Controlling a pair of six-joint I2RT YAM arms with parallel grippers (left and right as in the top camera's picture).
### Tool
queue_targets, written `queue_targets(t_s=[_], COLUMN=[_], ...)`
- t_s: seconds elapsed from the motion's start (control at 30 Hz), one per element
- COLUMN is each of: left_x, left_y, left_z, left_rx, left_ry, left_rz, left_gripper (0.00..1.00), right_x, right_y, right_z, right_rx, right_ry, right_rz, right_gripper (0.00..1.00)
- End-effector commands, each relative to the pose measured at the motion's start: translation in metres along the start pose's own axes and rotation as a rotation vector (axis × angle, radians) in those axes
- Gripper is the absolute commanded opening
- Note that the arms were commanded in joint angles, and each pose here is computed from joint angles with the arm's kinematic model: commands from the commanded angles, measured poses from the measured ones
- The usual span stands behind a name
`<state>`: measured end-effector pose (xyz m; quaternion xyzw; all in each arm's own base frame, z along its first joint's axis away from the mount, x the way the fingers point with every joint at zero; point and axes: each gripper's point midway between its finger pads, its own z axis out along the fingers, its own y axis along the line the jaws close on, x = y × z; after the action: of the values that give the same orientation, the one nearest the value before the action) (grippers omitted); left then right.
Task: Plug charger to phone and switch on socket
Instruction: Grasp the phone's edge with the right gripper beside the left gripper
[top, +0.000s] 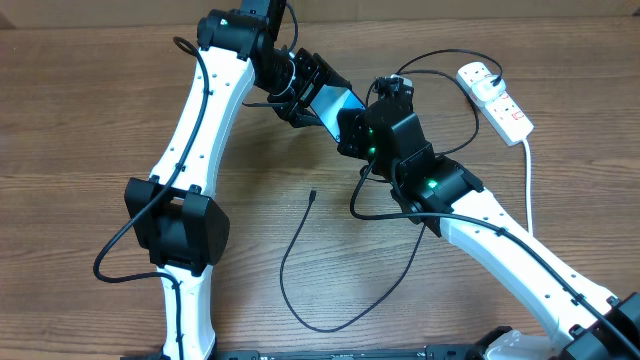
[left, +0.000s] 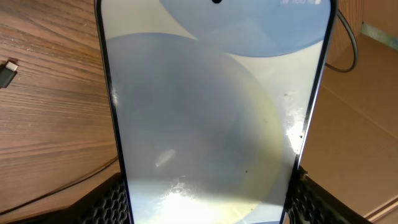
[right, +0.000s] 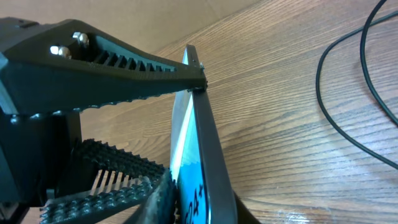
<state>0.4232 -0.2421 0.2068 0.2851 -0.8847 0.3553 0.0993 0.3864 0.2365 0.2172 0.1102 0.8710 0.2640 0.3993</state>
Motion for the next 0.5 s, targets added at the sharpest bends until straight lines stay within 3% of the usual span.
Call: queue_targets(t_s=[0.0, 0.17, 0.47], left_x=[0.0156, 0.0156, 0.0102], left_y=[-0.0129, -0.013, -0.01], left_z=[-0.0055, -0.0055, -0.0055], left_rx=[0.04, 0.04, 0.022], left_ry=[0.029, 0.029, -0.002], left_rz=[0.046, 0.047, 0.09], left_gripper=[0.57, 0.57, 0.68], right_x=[-0.0108, -0.0108, -0.0135], right_y=[0.0102, 0.0104, 0.0108], right_z=[-0.0037, -0.0037, -0.0042], right_rx=[-0.016, -0.017, -0.02], right_ry=[-0.027, -0.027, -0.037], right_rz=[-0.001, 0.001, 0.024], right_gripper=[0.17, 0.13, 0.09])
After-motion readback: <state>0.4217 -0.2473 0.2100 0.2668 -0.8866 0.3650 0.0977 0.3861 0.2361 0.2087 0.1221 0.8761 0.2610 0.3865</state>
